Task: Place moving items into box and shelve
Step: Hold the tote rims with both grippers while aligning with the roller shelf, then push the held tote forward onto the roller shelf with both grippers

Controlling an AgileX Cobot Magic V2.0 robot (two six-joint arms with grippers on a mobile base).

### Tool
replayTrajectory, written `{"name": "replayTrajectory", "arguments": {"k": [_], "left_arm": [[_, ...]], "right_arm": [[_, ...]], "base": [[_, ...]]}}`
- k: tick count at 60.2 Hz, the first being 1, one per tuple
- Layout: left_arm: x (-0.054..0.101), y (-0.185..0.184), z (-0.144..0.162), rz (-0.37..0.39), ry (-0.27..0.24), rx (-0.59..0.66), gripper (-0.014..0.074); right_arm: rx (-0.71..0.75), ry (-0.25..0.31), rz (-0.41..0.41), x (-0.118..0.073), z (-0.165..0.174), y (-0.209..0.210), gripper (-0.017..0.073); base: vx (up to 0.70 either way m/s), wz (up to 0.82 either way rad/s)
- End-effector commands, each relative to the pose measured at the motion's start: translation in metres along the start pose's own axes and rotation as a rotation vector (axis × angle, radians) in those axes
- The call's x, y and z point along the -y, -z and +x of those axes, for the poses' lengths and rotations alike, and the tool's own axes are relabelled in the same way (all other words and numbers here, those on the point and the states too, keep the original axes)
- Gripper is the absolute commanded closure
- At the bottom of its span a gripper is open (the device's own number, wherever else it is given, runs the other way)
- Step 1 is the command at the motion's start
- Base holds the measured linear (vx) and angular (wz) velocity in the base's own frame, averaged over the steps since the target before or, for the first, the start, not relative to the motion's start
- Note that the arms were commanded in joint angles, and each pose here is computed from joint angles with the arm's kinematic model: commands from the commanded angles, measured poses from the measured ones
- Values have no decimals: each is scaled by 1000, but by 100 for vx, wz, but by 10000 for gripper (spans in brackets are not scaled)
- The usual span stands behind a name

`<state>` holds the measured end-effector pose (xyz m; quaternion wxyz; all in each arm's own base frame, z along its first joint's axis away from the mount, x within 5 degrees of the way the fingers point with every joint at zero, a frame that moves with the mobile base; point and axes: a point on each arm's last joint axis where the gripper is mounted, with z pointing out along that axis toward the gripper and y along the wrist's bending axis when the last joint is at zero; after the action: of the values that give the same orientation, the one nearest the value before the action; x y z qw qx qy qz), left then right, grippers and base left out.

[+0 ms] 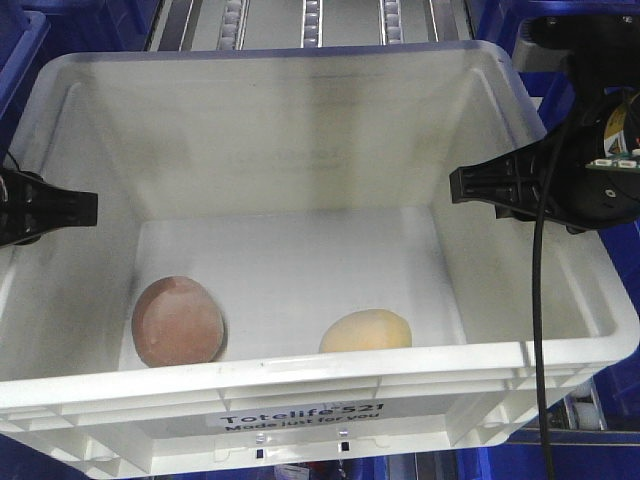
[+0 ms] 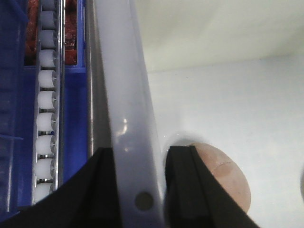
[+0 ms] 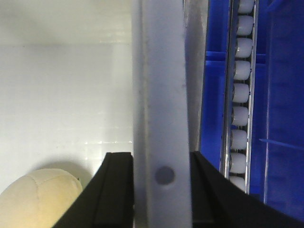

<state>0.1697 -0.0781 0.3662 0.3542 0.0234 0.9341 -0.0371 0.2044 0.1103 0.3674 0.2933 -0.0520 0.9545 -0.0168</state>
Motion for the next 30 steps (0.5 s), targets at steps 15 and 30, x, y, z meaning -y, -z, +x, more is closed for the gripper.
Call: {"name": "replayTrajectory", "arguments": {"k": [15,30], "left_arm": [[2,10,-31,3,-115,287,499],[9,-19,-50,-119,-237,373,499]], "right_arm": [[276,-61,-73,1,-26,20,463],[313,-128,41,-6,-42,-12,459]], "base": [[0,0],[0,0]]}}
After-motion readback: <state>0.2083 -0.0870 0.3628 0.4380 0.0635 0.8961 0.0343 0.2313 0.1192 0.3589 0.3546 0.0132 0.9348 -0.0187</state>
